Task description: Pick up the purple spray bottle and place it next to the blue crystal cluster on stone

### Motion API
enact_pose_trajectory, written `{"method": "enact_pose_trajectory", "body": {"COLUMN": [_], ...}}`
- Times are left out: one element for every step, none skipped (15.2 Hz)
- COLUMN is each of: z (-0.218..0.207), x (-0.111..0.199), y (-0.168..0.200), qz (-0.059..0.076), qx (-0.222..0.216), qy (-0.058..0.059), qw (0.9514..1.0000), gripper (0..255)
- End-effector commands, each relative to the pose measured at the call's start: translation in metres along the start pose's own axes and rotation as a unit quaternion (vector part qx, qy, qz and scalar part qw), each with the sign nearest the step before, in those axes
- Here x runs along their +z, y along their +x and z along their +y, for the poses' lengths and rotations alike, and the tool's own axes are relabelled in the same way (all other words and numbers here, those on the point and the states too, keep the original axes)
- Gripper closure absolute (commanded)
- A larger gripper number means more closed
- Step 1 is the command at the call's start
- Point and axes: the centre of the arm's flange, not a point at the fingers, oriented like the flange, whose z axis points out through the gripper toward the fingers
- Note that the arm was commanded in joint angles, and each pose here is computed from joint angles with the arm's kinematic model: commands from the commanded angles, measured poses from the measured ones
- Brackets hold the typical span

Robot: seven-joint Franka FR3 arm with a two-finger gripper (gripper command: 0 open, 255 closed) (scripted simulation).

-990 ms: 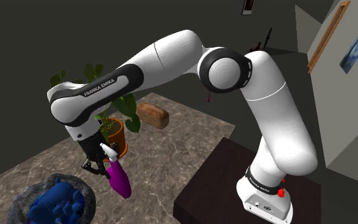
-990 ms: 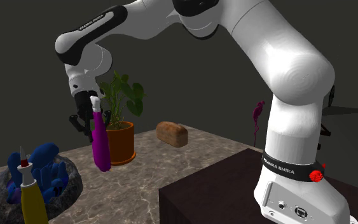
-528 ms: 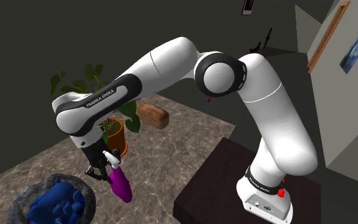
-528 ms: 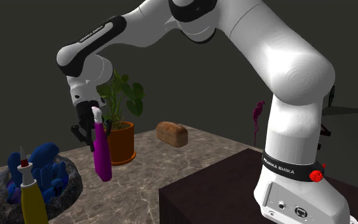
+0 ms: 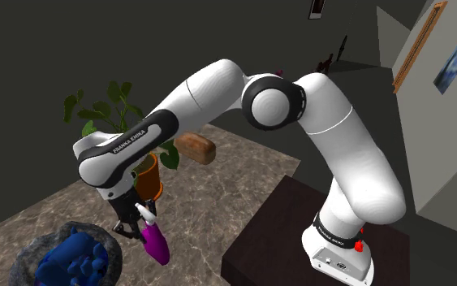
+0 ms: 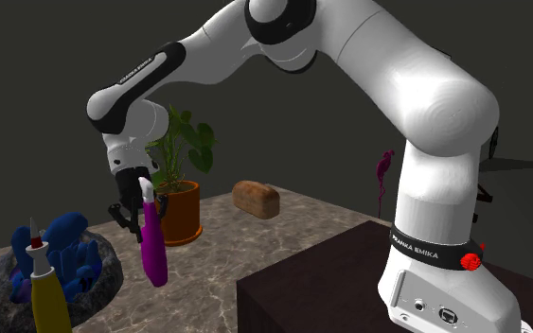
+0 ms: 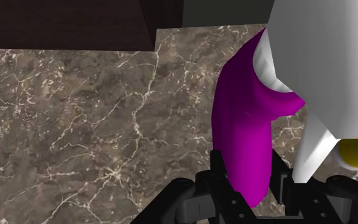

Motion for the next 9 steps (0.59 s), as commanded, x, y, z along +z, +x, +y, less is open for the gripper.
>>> {"method": "enact_pose_trajectory", "body": {"z": [0.000,0.000,0.000,0.000,0.000,0.000,0.000,0.000,0.000], "x": [0.008,0.013,0.017,0.022,0.026,0.031,0.035,0.040,0.044], "y": [0.005,0.008,0.011,0.013,0.016,0.019,0.022,0.025,0.027], "qz": [0.000,0.000,0.000,0.000,0.000,0.000,0.000,0.000,0.000], "qx": [0.000,0.000,0.000,0.000,0.000,0.000,0.000,0.000,0.000], "qy": [0.000,0.000,0.000,0.000,0.000,0.000,0.000,0.000,0.000], "qw": [1.0000,1.0000,1.0000,1.0000,1.0000,1.0000,1.0000,1.0000,1.0000], "gripper": [255,255,255,255,255,255,255,255,255]}}
